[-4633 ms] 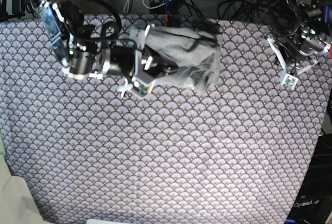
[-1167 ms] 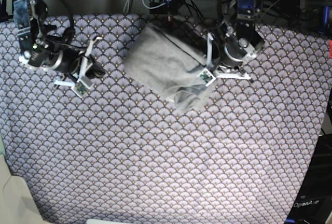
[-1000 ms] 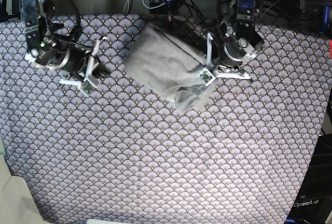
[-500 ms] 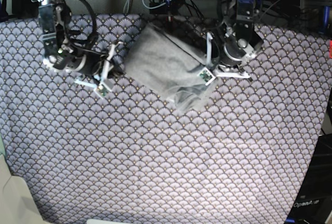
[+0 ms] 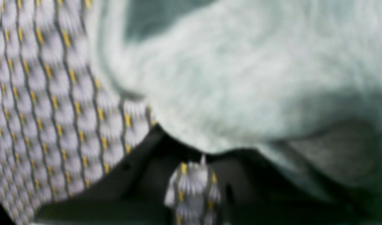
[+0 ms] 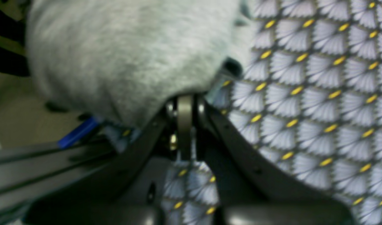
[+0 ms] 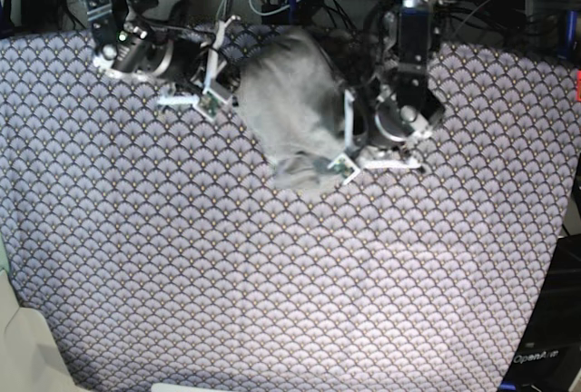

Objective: Fold the T-shirt properly

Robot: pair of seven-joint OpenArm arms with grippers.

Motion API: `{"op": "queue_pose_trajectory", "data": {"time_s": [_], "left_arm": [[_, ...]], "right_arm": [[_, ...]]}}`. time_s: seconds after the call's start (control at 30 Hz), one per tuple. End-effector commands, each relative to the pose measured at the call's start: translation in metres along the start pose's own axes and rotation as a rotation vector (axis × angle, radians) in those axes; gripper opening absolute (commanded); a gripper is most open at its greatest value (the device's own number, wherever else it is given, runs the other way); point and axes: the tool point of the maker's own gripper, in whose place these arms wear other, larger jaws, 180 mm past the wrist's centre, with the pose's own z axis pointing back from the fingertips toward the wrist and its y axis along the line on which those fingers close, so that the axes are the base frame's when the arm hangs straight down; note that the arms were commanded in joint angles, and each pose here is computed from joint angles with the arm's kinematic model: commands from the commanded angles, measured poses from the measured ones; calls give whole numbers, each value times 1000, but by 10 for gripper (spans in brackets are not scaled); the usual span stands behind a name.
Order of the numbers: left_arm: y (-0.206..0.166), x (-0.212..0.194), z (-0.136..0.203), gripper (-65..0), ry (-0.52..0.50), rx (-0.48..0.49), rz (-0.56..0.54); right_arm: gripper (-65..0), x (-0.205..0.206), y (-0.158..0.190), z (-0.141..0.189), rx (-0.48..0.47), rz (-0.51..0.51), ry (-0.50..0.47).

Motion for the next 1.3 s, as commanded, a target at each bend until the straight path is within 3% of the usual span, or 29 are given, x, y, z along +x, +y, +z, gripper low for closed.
{"op": "queue_pose_trajectory", "data": {"time_s": [0.0, 0.1, 0.23, 0.5, 0.73, 0.97, 1.13, 1.27], "left_arm": [[8, 21, 1, -650, -51, 13, 10], [4, 38, -11, -650, -64, -23, 23], [-7, 73, -23, -650, -156, -77, 39], [27, 116, -18, -650, -238, -33, 18], [38, 128, -3, -650, -281, 13, 9], [46, 102, 24, -650, -238, 97, 13], [79, 36, 69, -650, -158, 264, 36], [81, -28, 90, -650, -48, 320, 81]], "right_arm": [[-650, 8, 5, 4, 15, 6, -38], [-650, 4, 11, 3, 27, -1, -30], [-650, 1, 17, 1, 43, -1, -23], [-650, -3, 20, 1, 49, -9, -13], [-650, -11, 12, 4, 21, 17, 20], [-650, -26, -9, 9, -81, 93, 108], [-650, -38, -50, 41, -272, -7, 113], [-650, -50, -69, 73, -390, -37, 135]]}}
